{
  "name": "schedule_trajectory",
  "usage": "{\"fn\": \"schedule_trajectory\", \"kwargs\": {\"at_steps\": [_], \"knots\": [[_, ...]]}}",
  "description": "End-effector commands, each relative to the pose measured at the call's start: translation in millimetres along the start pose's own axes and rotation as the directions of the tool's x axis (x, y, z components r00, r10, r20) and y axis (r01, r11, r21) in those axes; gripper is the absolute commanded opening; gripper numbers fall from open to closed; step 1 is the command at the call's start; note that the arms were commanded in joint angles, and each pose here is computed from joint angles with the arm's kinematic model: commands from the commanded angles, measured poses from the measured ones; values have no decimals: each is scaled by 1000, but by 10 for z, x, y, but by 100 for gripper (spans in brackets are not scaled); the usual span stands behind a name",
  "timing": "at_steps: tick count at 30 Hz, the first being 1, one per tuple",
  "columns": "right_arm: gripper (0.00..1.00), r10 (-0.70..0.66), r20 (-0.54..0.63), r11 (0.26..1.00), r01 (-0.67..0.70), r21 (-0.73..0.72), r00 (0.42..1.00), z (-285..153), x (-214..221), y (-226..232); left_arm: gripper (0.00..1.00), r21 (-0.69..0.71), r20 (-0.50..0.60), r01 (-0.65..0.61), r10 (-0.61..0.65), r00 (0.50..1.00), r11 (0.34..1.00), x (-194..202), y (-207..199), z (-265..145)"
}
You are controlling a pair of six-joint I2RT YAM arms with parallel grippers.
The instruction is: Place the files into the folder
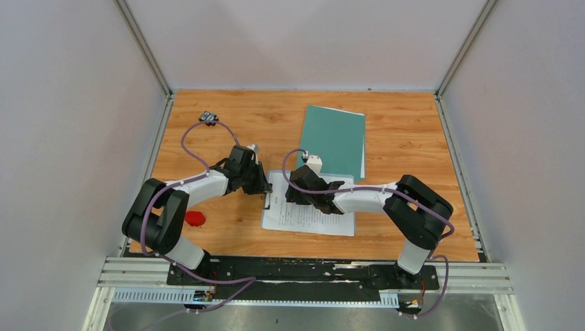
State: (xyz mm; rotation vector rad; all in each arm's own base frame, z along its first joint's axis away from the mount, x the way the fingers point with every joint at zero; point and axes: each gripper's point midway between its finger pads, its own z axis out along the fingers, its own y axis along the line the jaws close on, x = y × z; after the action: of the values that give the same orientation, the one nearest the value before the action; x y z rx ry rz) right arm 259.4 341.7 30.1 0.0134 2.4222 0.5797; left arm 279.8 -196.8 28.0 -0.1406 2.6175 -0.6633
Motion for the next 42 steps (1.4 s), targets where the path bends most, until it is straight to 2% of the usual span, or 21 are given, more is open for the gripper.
{"fn": "schedule_trajectory", "kwargs": {"at_steps": [1, 23, 33, 37, 42], "knots": [[46, 18, -105, 998, -12, 53, 994, -68, 346, -211, 0, 38, -20, 30, -29, 999, 999, 75, -82, -26], [45, -50, -76, 998, 53, 41, 996, 58, 274, -169, 0, 31, -21, 20, -19, 1000, 999, 86, -58, -20], [49, -213, -18, 977, 212, -35, 977, -161, -148, 12, 1, 51, 6, -14, 13, 1000, 999, -58, -181, -136], [52, -240, -1, 970, 240, -39, 971, -388, -310, -47, 13, 57, 41, -55, 52, 998, 997, -223, -293, -280], [66, -229, -34, 973, 229, 2, 973, -660, -315, -404, 39, 31, 73, -138, 135, 988, 990, -403, -377, -512]]}}
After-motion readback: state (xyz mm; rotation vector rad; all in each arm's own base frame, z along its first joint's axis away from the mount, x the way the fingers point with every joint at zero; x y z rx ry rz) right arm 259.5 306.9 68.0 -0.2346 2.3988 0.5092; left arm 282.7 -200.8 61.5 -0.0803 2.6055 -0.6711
